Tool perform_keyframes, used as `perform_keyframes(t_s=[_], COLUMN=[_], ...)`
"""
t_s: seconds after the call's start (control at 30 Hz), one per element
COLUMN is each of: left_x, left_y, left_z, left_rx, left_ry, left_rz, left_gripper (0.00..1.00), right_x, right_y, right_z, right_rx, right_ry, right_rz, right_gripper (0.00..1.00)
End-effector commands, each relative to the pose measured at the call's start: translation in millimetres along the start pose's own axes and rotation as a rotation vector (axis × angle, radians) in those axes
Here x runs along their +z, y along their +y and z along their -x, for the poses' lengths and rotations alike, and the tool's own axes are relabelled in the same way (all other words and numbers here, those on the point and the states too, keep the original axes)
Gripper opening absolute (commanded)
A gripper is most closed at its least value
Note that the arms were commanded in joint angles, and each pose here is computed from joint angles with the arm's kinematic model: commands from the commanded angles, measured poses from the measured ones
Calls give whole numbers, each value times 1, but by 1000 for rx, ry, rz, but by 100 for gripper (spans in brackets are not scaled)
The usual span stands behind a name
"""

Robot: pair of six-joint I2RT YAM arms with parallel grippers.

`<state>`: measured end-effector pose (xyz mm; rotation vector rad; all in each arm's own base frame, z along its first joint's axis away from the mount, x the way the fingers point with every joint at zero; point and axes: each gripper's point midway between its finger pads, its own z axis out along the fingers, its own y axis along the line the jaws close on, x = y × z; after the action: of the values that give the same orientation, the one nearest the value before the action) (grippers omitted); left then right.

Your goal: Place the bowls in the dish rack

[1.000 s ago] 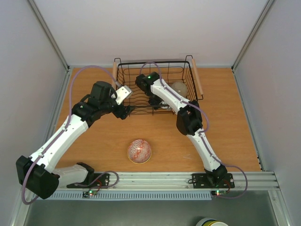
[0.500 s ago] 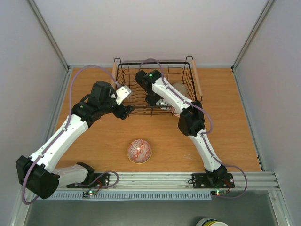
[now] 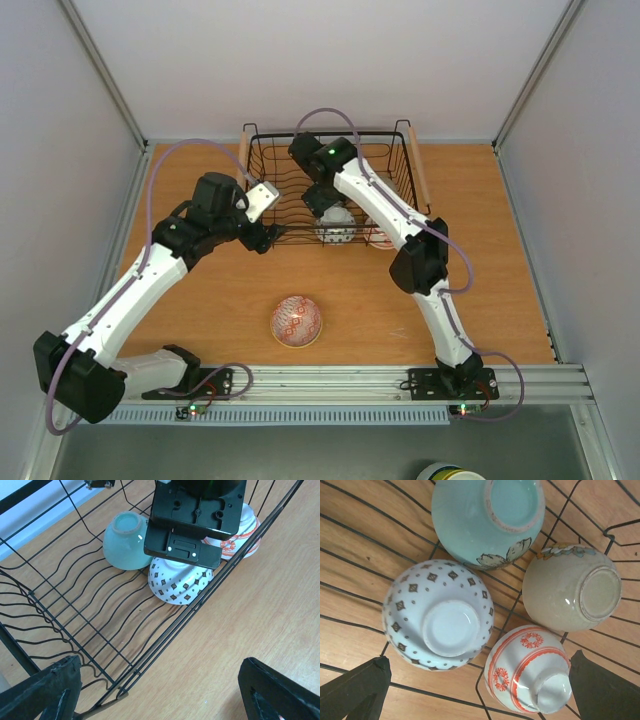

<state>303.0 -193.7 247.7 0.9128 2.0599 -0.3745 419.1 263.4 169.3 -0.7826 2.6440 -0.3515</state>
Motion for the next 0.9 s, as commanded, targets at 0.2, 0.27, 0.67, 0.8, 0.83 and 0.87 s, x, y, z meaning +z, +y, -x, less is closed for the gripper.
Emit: perform_keyframes(t_s=[0.2,0.27,0.67,0.8,0.83,0.87], left_x=[-11,-10,-6,-5,-6,-6], left_y=[2,2,0,1,1,1], left_z=[15,15,13,13,13,13], left_rx=[18,19,11,7,7,6], left_ry=[-65,-66,-56,-54,-54,-54], left_rz=[16,13,0,0,0,1], left_gripper=[86,86,86,86,86,86], right_x=[-109,-125,-102,-79,-76,-74], right_y=[7,16,115,135,140,146], right_z=[2,-15,-145,-167,-168,-168], right_rx=[135,123,-119,-105,-98,-95], right_ry=[-299,-311,-93,-15,-10,-5], right_rz=[278,334,485,520,538,552], right_gripper=[88,75,35,33,33,33])
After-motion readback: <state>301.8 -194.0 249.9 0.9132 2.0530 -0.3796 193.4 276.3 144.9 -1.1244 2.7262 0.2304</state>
